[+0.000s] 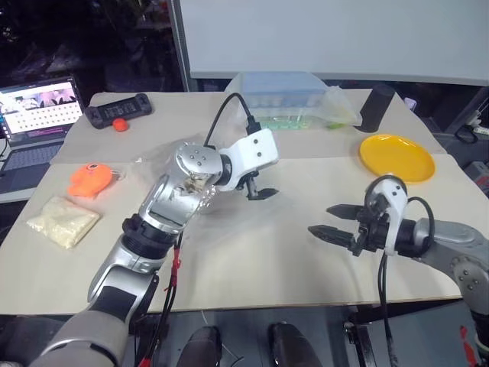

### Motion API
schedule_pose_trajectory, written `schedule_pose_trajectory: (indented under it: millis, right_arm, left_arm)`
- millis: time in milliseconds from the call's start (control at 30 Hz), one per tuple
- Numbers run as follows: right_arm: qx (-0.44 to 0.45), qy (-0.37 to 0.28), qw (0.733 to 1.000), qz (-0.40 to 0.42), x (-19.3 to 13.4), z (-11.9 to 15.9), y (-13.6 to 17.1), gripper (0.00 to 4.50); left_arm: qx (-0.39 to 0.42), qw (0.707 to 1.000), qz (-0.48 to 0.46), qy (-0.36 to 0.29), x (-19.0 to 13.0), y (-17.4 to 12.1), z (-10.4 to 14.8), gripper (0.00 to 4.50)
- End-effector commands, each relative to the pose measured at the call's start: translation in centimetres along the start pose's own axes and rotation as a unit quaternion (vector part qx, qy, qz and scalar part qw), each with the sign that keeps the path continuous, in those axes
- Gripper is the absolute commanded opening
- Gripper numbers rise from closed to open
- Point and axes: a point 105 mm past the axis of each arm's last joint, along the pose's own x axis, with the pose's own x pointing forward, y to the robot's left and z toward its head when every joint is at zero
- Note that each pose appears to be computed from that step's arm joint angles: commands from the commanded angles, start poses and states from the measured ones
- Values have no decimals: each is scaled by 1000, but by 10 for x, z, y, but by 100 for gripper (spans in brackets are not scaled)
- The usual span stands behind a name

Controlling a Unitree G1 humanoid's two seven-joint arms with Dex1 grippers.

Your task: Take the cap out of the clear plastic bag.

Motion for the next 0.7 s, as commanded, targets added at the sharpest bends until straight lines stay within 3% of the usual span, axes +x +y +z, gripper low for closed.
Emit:
schedule_pose_trajectory:
  millis: [33, 200, 333, 567, 700]
  right_arm:
    - [-34, -17, 999, 23, 4, 14, 3, 450]
    - [-47, -19, 995, 80, 18, 23, 9, 450]
    - [-59, -32, 988, 137, 30, 35, 22, 450]
    - [-58, -19, 983, 173, 59, 28, 25, 450]
    - [-64, -20, 982, 177, 72, 27, 26, 450]
  left_arm:
    - [18, 1000, 0, -6, -31, 8, 6, 441]
    - [34, 999, -42, 2, -84, 7, -6, 441]
    - [40, 994, -98, 39, -129, -16, -21, 441]
    - [22, 991, -120, 58, -143, -50, -24, 441]
    - [27, 991, -105, 80, -144, -55, -32, 441]
